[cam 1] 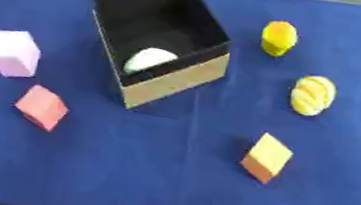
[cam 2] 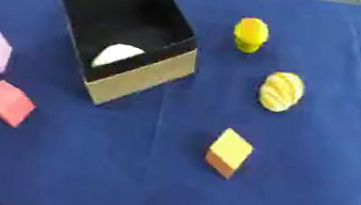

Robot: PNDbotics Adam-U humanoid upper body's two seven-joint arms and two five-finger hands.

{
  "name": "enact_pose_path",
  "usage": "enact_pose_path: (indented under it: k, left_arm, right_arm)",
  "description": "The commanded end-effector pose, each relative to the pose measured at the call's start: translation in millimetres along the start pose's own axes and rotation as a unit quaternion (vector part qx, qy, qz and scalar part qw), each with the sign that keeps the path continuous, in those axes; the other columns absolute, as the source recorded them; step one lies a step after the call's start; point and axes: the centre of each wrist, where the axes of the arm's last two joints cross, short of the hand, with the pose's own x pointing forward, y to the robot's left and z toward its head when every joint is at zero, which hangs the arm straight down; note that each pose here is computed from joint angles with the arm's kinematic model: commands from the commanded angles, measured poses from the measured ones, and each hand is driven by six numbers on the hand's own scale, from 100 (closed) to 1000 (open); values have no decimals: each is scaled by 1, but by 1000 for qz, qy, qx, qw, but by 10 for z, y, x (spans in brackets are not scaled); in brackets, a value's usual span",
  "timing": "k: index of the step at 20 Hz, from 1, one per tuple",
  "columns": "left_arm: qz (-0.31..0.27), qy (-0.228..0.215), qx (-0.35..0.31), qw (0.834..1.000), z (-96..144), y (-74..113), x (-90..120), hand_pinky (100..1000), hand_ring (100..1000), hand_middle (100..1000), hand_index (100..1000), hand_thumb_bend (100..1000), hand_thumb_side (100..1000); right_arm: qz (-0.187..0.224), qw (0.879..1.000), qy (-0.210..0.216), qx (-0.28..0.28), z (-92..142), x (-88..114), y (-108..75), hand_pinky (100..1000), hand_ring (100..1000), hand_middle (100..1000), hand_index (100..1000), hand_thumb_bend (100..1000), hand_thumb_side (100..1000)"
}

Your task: Pick up objects on the table and place them in the box.

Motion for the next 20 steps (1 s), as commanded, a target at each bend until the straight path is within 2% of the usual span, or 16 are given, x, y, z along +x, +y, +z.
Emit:
enact_pose_path:
  k: [1,5,10,12,13,15,20]
  left_arm:
    - [-12,-20,19,1000,-27,228,146,867,772,770,941,192,860]
    - [-13,-24,18,999,-19,237,170,867,772,769,941,193,858]
    - [-16,-24,15,999,-22,234,179,866,773,769,939,193,857]
    - [-21,-24,15,999,-23,238,181,866,773,769,939,194,856]
    - [-23,-24,14,999,-24,242,183,866,773,769,938,194,856]
    - [-27,-24,14,999,-26,251,187,865,773,768,936,194,856]
    - [-36,-27,11,999,-16,276,204,865,773,767,935,193,854]
  right_arm:
    - [28,1000,-8,-1,20,42,-188,830,830,829,859,281,416]
    - [71,996,-10,56,74,27,-96,858,860,857,888,282,406]
    - [152,976,-16,152,187,-28,63,881,882,865,894,329,361]
    - [182,967,-8,180,205,-71,52,893,893,871,898,363,340]
    - [198,961,-5,194,217,-97,32,900,901,876,897,373,364]
    - [227,949,-4,218,228,-122,-4,903,904,876,896,384,358]
    - [273,929,-22,248,177,-41,-85,900,898,864,887,392,334]
